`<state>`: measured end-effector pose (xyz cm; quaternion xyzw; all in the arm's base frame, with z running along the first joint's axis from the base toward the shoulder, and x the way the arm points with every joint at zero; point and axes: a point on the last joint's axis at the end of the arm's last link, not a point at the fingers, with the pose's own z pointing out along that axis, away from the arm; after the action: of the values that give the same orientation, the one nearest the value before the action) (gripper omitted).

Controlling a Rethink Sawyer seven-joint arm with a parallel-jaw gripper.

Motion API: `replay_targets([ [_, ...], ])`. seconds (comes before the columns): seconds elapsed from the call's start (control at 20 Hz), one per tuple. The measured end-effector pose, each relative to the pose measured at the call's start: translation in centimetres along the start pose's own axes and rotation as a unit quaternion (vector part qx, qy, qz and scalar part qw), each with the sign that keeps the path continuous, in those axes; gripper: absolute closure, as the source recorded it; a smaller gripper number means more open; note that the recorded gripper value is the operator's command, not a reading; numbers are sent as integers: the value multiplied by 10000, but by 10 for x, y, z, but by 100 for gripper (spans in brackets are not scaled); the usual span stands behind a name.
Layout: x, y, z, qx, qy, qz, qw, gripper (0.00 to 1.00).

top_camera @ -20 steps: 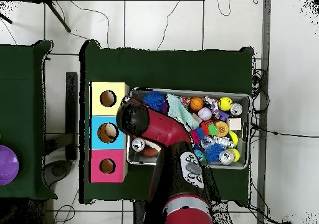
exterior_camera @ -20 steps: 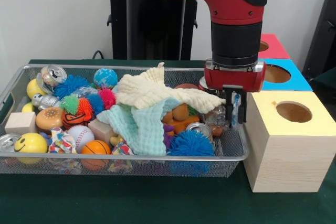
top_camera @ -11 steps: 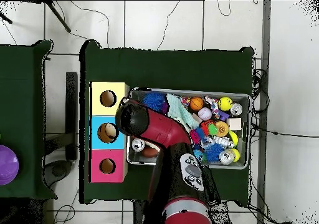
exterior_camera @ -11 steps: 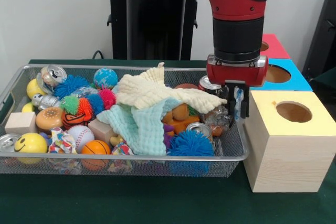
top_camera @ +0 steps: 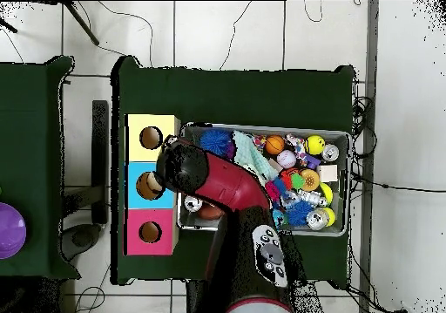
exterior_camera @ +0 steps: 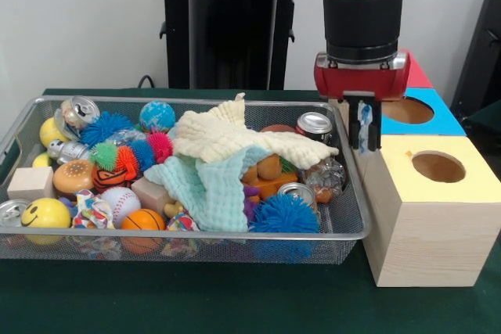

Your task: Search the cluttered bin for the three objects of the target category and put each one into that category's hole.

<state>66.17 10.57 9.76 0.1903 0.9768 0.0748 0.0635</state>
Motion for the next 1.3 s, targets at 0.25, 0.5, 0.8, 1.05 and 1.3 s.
replay_targets([
  [0.25,7,-1,-14,-52,32,178,9998,100],
  [0.5,22,8,-20,-91,110,274,9995,100],
  [0.8,41,37,-18,-149,186,234,9994,100],
  [1.05,52,54,-17,-191,214,235,9993,100],
  [1.3,55,66,-17,-233,176,407,9987,100],
])
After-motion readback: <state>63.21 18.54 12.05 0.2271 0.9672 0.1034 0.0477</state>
